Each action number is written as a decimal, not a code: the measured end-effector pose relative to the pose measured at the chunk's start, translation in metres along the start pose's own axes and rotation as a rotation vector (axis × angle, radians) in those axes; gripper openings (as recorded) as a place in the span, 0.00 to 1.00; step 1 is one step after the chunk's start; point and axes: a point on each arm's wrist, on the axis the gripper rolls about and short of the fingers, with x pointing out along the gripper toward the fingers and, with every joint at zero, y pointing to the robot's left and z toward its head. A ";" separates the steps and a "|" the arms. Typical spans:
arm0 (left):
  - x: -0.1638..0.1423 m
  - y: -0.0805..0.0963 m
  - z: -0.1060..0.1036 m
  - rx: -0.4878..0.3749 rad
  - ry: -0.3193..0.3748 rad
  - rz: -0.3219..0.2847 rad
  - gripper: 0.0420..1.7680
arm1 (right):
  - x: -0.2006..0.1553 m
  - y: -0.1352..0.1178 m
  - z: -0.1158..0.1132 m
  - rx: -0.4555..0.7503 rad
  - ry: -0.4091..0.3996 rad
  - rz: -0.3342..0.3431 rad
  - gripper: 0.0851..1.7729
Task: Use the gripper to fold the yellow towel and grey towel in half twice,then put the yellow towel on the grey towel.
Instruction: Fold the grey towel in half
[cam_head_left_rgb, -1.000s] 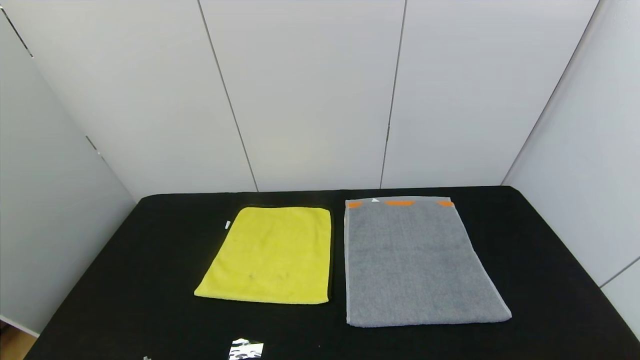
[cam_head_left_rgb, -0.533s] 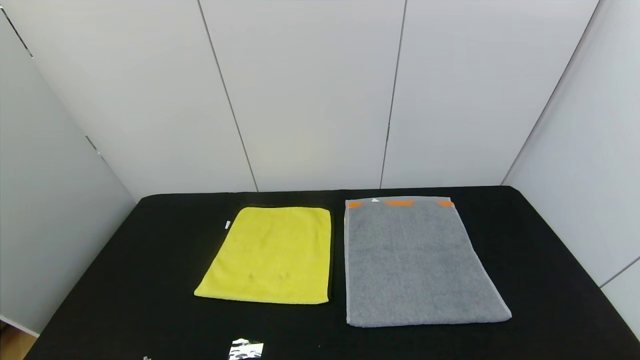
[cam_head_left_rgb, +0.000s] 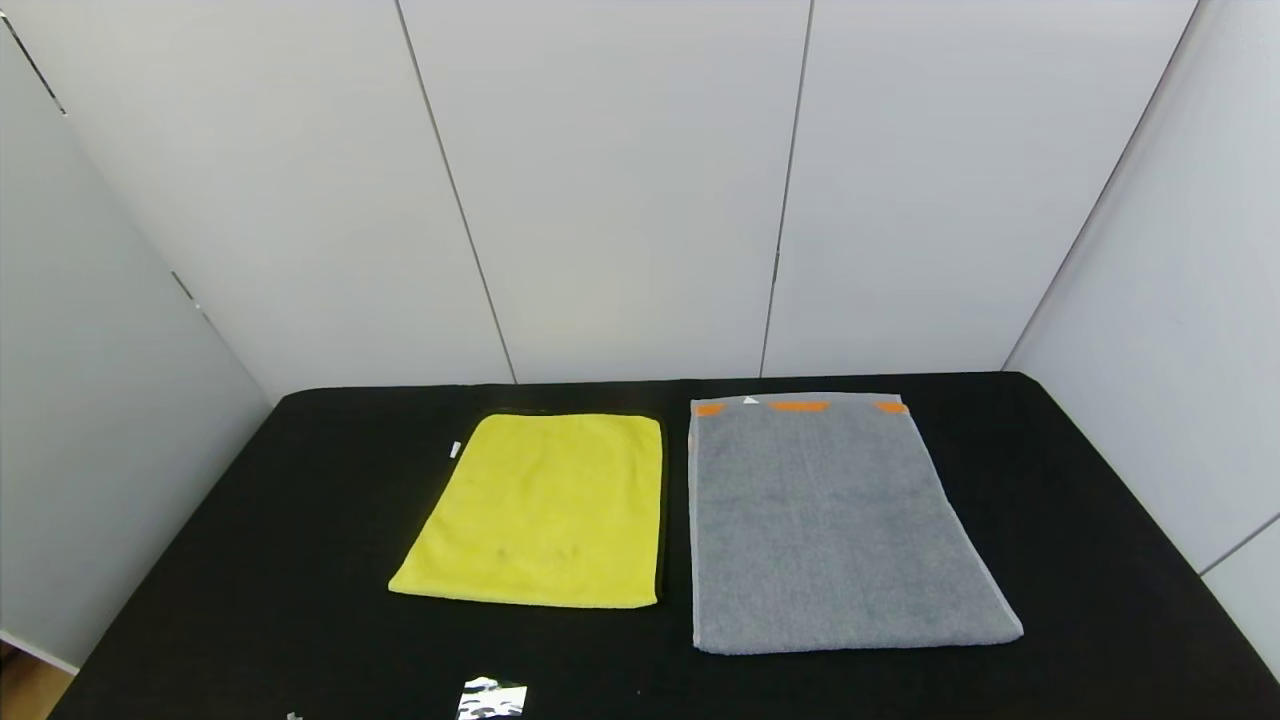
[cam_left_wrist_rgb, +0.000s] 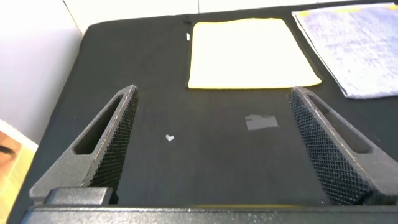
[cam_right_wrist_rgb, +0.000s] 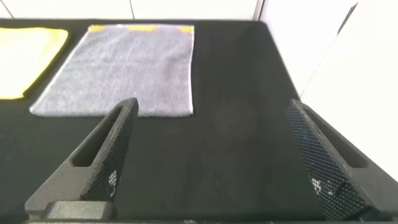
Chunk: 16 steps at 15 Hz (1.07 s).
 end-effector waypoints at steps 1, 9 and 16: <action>-0.001 0.000 0.007 0.000 -0.002 0.000 0.97 | -0.002 0.000 0.009 -0.003 -0.007 0.002 0.96; 0.021 0.003 0.070 0.022 0.071 -0.046 0.97 | 0.019 0.001 0.093 -0.032 0.030 0.001 0.96; 0.082 0.000 0.140 0.057 0.171 -0.177 0.97 | 0.084 0.002 0.145 -0.075 0.185 0.016 0.96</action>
